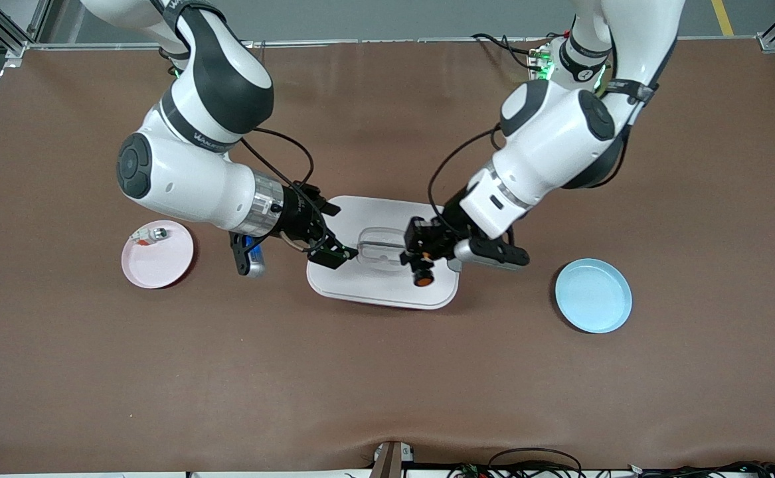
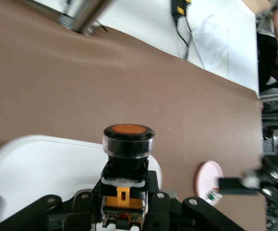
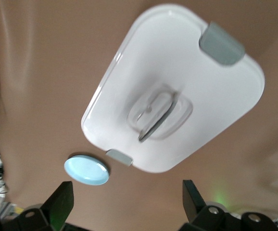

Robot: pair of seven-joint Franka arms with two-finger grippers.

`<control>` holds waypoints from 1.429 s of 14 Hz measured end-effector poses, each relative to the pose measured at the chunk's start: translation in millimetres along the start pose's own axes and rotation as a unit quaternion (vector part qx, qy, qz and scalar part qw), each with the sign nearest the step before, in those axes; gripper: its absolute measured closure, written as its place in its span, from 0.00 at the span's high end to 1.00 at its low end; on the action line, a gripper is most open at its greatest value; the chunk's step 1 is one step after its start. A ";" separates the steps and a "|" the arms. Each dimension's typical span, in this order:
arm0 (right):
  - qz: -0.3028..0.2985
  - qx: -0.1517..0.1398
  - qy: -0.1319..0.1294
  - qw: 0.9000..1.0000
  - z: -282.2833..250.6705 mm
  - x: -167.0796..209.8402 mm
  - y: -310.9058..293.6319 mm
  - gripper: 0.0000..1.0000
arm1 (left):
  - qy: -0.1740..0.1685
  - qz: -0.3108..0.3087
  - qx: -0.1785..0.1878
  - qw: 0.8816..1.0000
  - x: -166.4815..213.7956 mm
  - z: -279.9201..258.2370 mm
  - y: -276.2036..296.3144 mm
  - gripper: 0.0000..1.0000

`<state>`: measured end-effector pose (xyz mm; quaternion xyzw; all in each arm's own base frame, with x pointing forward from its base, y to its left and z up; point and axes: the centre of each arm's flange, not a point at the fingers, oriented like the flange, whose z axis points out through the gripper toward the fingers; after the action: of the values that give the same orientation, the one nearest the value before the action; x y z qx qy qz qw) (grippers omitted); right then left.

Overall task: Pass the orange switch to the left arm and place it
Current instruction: 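Carry the switch to the blue plate with the left gripper while the right gripper retracts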

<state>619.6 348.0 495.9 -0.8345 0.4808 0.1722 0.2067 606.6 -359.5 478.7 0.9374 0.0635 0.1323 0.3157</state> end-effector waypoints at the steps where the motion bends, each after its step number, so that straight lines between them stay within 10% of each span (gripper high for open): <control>1: -0.030 -0.015 0.014 0.999 -3.8 10.0 3.3 1.00 | 0.006 0.000 0.012 1.000 7.5 -4.9 -15.6 0.34; 7: -0.177 -0.089 0.036 0.980 -50.9 89.5 30.1 1.00 | -0.029 0.077 0.094 0.992 25.8 -37.2 -120.1 0.34; 12: -0.300 -0.177 0.065 0.935 -93.4 140.9 62.8 1.00 | -0.096 0.178 0.122 0.972 44.8 -67.9 -218.2 0.34; 20: -0.382 -0.256 0.033 0.887 -172.4 217.8 127.6 1.00 | -0.185 0.353 0.191 0.897 49.9 -98.6 -317.0 0.34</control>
<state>627.5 43.0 514.6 -0.9828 0.0707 0.1693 0.0200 614.6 -41.5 371.7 0.9480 -0.3073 0.0450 0.0690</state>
